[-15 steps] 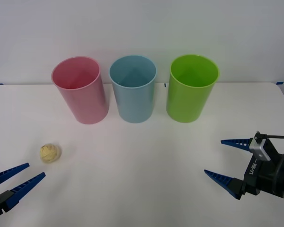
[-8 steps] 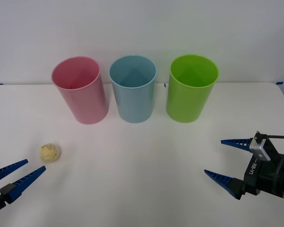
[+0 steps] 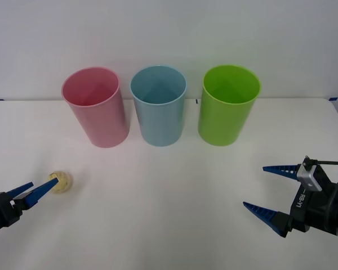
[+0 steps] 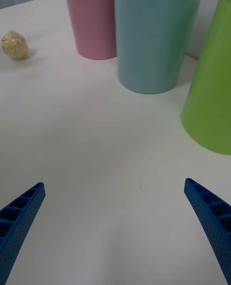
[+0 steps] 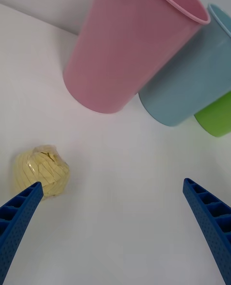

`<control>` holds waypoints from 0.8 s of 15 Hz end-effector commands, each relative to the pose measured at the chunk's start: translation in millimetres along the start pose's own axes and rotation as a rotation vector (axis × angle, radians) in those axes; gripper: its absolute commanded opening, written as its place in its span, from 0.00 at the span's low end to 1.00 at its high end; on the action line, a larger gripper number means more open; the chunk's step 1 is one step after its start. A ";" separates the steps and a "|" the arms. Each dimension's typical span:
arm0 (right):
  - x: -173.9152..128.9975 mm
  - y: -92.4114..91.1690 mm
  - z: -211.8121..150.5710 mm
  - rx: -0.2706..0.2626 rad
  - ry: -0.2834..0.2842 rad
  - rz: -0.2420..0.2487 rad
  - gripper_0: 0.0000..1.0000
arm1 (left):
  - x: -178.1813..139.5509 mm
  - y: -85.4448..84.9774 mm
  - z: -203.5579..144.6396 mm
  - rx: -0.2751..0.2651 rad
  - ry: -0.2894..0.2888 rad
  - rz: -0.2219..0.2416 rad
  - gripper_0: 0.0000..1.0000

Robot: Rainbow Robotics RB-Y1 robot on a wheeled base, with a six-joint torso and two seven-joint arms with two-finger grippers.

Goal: Put cans in the blue bin and PET bottles in the pink bin and trash in the green bin.

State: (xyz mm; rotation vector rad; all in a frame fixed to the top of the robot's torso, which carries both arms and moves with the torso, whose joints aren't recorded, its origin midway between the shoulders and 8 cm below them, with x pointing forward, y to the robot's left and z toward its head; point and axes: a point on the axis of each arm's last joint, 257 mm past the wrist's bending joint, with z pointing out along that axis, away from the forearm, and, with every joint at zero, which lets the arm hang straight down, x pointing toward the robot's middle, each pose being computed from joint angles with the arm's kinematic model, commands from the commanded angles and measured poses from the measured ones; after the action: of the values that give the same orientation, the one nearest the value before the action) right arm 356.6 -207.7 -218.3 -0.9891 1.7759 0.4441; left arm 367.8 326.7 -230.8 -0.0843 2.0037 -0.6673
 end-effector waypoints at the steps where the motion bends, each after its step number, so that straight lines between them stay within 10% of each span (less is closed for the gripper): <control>1: 0.0 0.0 0.0 0.000 0.000 0.000 1.00 | -3.0 6.2 8.4 -0.034 0.038 -0.021 1.00; 12: 0.0 0.0 0.0 0.000 0.000 0.000 1.00 | 3.8 53.9 14.2 -0.138 0.255 0.100 1.00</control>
State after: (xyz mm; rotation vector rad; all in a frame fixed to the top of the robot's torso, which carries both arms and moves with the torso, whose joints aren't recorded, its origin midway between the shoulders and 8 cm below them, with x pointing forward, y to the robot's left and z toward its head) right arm 356.6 -207.7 -218.3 -0.9891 1.7758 0.4441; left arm 389.6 362.1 -265.6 0.0206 2.2771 -0.5022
